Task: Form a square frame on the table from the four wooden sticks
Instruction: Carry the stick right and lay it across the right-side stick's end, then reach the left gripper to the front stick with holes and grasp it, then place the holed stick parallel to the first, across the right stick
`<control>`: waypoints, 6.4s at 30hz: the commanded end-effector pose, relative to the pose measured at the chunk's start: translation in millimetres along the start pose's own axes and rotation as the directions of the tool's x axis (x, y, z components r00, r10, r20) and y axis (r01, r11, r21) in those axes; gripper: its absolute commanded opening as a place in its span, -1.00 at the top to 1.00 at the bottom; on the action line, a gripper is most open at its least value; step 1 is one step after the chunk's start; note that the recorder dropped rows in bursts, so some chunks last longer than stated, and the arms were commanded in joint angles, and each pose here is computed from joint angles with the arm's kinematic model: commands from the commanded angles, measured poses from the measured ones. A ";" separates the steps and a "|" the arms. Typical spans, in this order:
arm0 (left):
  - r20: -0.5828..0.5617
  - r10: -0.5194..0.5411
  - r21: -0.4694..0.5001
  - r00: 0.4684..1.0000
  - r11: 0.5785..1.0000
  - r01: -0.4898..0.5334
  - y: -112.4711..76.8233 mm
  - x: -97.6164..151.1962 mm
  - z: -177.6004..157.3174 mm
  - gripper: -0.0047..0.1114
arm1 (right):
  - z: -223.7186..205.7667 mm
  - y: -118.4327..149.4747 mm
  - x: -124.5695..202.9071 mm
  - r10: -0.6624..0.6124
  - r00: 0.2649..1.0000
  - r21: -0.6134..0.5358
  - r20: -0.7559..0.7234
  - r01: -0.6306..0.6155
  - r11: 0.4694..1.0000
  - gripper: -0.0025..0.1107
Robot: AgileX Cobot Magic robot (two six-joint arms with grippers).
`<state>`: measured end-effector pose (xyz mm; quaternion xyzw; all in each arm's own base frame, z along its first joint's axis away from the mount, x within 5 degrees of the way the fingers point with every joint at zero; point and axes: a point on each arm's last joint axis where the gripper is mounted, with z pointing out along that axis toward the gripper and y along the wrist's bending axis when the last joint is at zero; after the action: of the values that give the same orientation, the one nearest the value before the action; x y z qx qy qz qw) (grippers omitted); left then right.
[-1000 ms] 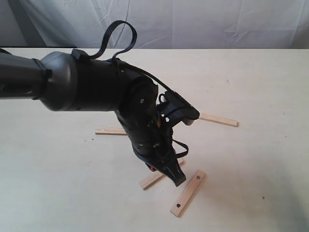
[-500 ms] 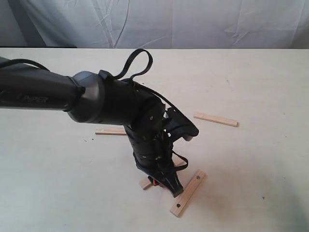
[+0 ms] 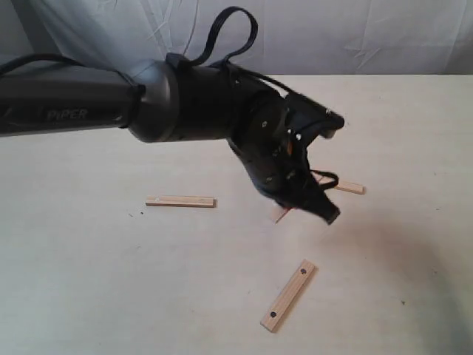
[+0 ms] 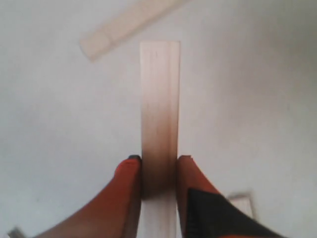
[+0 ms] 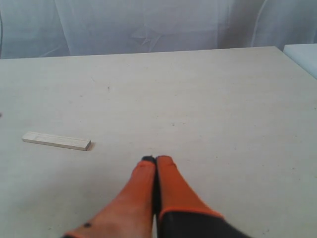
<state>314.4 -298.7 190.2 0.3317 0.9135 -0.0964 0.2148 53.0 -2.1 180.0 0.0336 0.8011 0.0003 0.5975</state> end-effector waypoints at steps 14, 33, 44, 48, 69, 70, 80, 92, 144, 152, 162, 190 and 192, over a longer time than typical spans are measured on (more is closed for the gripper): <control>0.021 -0.337 -0.029 0.941 0.941 0.337 26.8 -19.6 54.4 0.92 | -0.1 0.0 -0.3 -0.001 1.000 0.001 0.012 0.001 1.000 0.96; 0.034 -0.371 0.000 0.928 0.929 0.371 26.3 -16.0 76.0 0.92 | -0.1 0.0 -0.6 -0.001 1.000 0.001 0.015 0.001 1.000 0.96; 0.038 -0.363 -0.004 0.931 0.931 0.364 26.7 -16.2 76.0 0.84 | -0.1 0.0 -0.6 -0.001 1.000 0.001 0.015 0.001 1.000 0.96; 0.038 -0.363 -0.004 0.931 0.931 0.364 26.7 -16.2 76.0 0.58 | -0.1 0.0 -0.6 -0.001 1.000 0.001 0.015 0.001 1.000 0.96; 0.016 -0.327 -0.032 0.945 0.945 0.327 44.6 -28.1 23.6 0.85 | -0.1 0.0 -0.3 -0.001 1.000 0.001 0.012 0.001 1.000 0.96; 0.010 -0.314 -0.037 0.949 0.949 0.315 47.3 -28.2 18.4 0.92 | -0.1 0.0 -0.3 -0.001 1.000 0.001 0.012 0.001 1.000 0.96; -0.047 -0.208 -0.158 0.977 0.967 0.198 55.1 -20.9 -39.5 0.92 | -0.1 0.5 -0.5 0.014 1.000 -0.005 0.014 -0.014 1.000 0.96; 0.010 -0.143 -0.152 0.990 0.978 0.143 50.1 27.8 -108.3 0.92 | -0.1 0.5 -0.5 0.014 1.000 -0.005 0.014 -0.014 1.000 0.96; -0.226 -0.022 0.034 0.974 0.999 0.030 -71.9 58.7 17.8 0.20 | -0.1 0.9 -0.3 0.025 1.000 -0.010 0.012 -0.025 1.000 0.96; -0.275 -0.014 0.017 0.961 1.000 0.020 -71.2 67.5 36.3 0.20 | -0.1 0.9 -0.3 0.025 1.000 -0.010 0.012 -0.025 1.000 0.96; -0.310 -0.025 0.017 0.950 0.999 0.032 -72.4 71.8 39.1 0.77 | -0.1 0.9 -0.6 0.025 1.000 -0.010 0.015 -0.025 1.000 0.96; 0.044 -0.389 0.034 0.920 0.921 0.388 -48.5 -62.7 39.8 0.92 | -0.1 0.9 -0.3 0.025 1.000 -0.010 0.012 -0.025 1.000 0.96; 0.046 -0.384 0.028 0.922 0.923 0.383 -48.7 -65.2 48.1 0.92 | -0.1 0.9 -0.3 0.025 1.000 -0.010 0.012 -0.025 1.000 0.96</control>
<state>338.4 -382.6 184.6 0.1572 0.9517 -0.1518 0.2156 53.0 -1.2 180.0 0.0407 0.8007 0.0117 0.5975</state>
